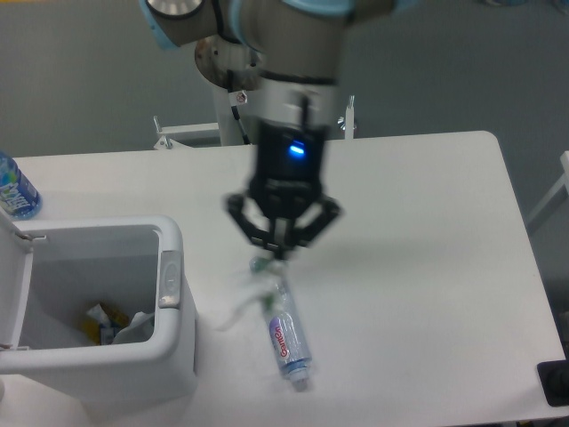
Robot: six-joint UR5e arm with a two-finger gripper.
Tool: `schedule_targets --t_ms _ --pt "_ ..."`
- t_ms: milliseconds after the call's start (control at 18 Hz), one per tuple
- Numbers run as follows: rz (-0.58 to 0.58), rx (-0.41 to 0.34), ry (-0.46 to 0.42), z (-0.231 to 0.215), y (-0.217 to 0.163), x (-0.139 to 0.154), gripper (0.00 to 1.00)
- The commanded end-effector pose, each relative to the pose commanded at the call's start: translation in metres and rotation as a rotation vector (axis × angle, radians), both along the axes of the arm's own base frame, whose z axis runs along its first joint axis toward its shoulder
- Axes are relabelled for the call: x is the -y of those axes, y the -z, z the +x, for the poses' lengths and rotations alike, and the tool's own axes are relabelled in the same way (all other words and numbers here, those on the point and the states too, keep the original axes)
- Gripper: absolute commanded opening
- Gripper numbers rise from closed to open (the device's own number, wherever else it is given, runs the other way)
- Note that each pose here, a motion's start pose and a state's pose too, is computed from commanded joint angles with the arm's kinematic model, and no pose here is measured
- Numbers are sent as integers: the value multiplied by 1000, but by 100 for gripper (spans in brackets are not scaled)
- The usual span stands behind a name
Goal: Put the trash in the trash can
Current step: 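Carry the wrapper over the trash can and open the gripper, then move the open gripper to the cap end of the toothpaste tube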
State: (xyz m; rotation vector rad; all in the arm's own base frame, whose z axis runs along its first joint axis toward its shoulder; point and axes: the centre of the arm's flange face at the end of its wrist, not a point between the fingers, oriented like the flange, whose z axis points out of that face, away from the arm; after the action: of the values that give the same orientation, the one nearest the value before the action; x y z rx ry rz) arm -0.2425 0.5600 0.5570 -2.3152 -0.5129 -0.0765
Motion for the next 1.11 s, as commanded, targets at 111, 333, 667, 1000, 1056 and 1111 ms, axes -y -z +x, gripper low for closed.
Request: schedule_targets --t_ms 111,333,667,1000,1056,1111 --pt "11 14 22 24 -5 -6 0" --pt "-26 42 110 75 21 -23 34" --pt "-31 71 86 77 24 -24 100" --pt "-34 73 -28 10 28 -5 100" --pt "-48 85 -67 -17 40 -1 100" --pt "-68 98 -96 -44 57 0 100"
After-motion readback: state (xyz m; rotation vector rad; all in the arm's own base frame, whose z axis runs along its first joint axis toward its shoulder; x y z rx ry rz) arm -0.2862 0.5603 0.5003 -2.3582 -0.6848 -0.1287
